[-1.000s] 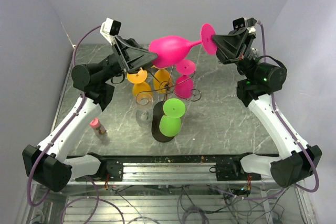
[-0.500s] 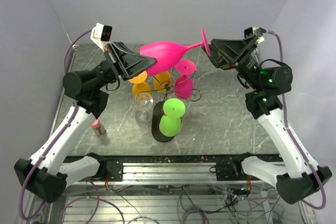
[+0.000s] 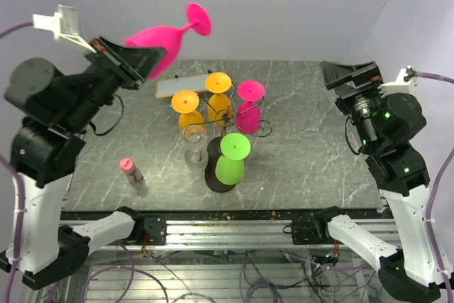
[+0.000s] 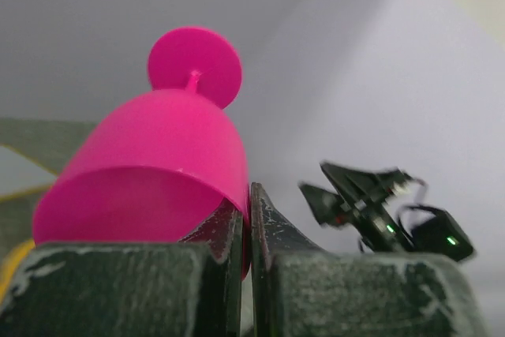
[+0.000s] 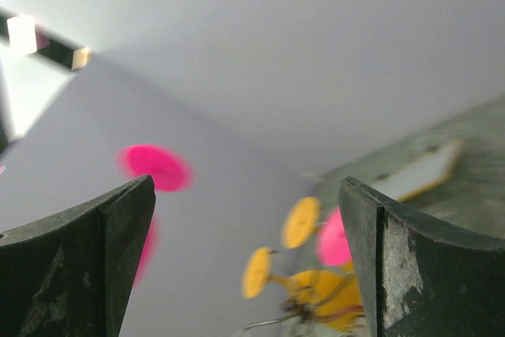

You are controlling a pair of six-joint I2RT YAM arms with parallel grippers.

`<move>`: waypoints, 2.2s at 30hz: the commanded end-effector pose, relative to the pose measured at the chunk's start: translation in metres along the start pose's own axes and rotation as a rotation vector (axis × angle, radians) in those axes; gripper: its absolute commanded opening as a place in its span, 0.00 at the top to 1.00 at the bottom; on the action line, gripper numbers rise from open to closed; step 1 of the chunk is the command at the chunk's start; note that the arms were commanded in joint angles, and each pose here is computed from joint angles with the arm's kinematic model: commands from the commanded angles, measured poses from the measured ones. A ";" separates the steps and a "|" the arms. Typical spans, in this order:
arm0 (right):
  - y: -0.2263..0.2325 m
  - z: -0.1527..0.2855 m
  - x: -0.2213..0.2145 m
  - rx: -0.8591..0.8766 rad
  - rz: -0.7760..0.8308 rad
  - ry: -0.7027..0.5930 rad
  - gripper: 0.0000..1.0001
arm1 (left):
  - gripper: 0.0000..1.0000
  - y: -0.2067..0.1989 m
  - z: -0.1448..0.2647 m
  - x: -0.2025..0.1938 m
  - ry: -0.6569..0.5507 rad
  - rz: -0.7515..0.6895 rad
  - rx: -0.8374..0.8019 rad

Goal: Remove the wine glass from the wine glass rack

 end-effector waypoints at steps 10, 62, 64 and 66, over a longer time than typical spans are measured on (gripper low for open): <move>-0.058 0.017 -0.018 -0.219 0.608 0.167 0.00 | 0.93 0.148 -0.025 0.058 -0.012 -0.463 0.969; -0.036 -0.075 -0.035 0.196 0.513 0.507 0.01 | 0.50 0.401 -0.009 0.055 0.482 -0.184 1.529; -0.037 -0.075 -0.034 0.182 0.520 0.505 0.00 | 0.37 0.387 -0.010 0.062 0.430 -0.203 1.503; -0.034 -0.074 -0.035 0.208 0.510 0.508 0.00 | 0.26 0.375 -0.012 0.064 0.395 -0.213 1.453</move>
Point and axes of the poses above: each gripper's point midway between its finger pads, its own z axis back along the fingers, its own y axis along the line the jaws close on, x = y × z, the point moved 8 cm from there along z, back along the fingers, and after that the axes turned 15 degrees about z, right-handed, at the moved point
